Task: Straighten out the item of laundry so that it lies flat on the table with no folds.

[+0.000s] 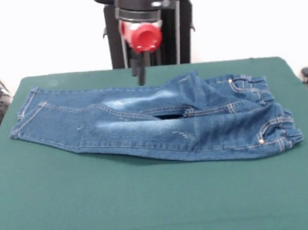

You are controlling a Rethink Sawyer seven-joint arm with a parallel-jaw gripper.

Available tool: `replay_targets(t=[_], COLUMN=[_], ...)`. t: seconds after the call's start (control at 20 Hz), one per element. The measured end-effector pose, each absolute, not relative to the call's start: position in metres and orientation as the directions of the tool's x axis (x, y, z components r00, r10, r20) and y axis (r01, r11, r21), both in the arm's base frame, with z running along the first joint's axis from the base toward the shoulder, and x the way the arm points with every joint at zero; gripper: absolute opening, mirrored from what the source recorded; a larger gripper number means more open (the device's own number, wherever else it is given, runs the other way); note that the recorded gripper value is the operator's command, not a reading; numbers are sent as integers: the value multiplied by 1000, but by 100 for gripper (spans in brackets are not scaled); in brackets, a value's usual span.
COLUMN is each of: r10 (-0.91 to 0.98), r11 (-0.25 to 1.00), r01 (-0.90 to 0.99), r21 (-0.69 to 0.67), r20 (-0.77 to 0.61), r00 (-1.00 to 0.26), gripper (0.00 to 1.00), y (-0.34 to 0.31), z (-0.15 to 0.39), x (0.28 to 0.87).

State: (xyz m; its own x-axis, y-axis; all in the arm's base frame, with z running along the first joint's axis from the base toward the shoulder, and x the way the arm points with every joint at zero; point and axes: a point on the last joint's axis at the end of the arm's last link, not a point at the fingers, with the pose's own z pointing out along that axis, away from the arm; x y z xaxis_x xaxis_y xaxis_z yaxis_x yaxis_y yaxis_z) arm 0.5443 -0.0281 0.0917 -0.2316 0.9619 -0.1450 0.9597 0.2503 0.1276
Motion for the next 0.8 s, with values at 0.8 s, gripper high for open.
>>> replay_targets(t=[0.8], r10=[972], r11=[118], r01=[990], r21=[72], r20=[-211], r00=[-100], gripper=[100], y=[-221], z=[112], x=[538])
